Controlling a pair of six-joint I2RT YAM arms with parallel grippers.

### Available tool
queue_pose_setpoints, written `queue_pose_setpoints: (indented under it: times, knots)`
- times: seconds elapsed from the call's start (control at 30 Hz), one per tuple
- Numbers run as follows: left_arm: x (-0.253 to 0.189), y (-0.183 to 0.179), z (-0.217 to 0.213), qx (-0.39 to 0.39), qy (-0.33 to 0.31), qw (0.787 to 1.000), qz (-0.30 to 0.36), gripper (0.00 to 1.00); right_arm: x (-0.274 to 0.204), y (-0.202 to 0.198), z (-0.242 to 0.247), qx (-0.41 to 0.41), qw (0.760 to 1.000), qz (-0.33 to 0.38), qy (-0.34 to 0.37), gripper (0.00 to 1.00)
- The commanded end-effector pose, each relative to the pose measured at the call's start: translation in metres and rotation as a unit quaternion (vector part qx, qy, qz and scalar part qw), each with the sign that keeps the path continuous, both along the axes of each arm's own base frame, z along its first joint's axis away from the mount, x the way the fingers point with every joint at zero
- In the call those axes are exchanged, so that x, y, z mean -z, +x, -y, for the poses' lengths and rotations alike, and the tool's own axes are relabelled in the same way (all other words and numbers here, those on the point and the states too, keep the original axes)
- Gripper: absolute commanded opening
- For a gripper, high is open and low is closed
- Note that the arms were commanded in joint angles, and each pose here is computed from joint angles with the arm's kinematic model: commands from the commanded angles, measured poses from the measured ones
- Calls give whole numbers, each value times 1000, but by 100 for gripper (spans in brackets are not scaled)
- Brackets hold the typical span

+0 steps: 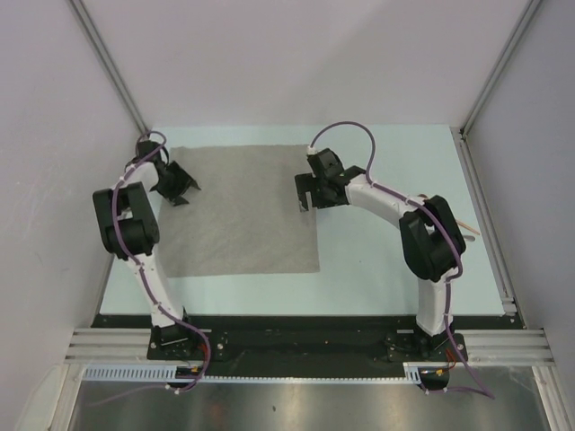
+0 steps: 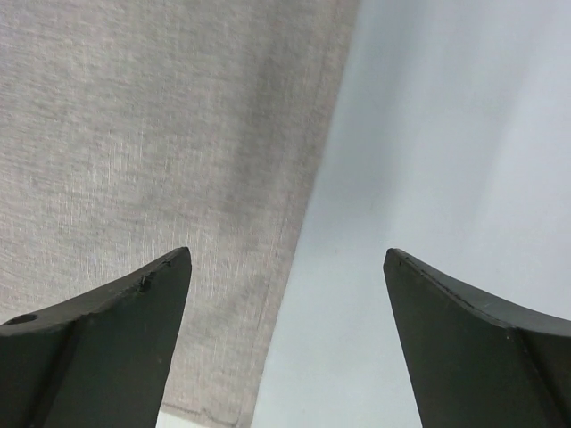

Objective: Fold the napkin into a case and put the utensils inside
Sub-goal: Flatten the napkin at the center of the board, then pick up the flattened napkin from the center of the board.

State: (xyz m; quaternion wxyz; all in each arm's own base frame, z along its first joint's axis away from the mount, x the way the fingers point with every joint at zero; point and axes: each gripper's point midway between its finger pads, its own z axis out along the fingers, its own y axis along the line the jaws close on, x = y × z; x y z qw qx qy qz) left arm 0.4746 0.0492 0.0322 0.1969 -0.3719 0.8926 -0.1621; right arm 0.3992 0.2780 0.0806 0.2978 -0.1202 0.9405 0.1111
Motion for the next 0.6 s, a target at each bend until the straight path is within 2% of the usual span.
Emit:
queue_pose_setpoints:
  times: [0.0,0.13,0.17,0.27,0.3,0.37,0.43,0.47,0.57]
  knots:
    - [-54,-57,-17,-32,78,996,16,64,-27,-28,12,53,998,-8,-19,94]
    - [-74,-122,-27,-72,138,988,2,66,-20,-61,8,75,996,-53,22,89]
    - [-73,-151,-29,-79,152,985,-28,75,-13,-70,10,75,995,-61,18,88]
    - [-62,-198,-38,-99,176,976,-77,76,-26,-79,11,64,997,-44,20,87]
    - [-68,-211,-42,-120,182,973,-74,77,-25,-82,15,65,997,-45,17,87]
    - [-47,-245,-51,-184,146,966,-103,72,-37,-86,14,59,997,-34,36,87]
    - [-42,-263,-55,-233,115,961,-96,63,-37,-91,16,56,997,-34,44,86]
    - [-31,-279,-58,-269,98,952,-110,62,-45,-91,14,52,997,-25,56,86]
    - [-24,-284,-64,-284,109,946,-114,59,-45,-92,14,35,995,-30,85,85]
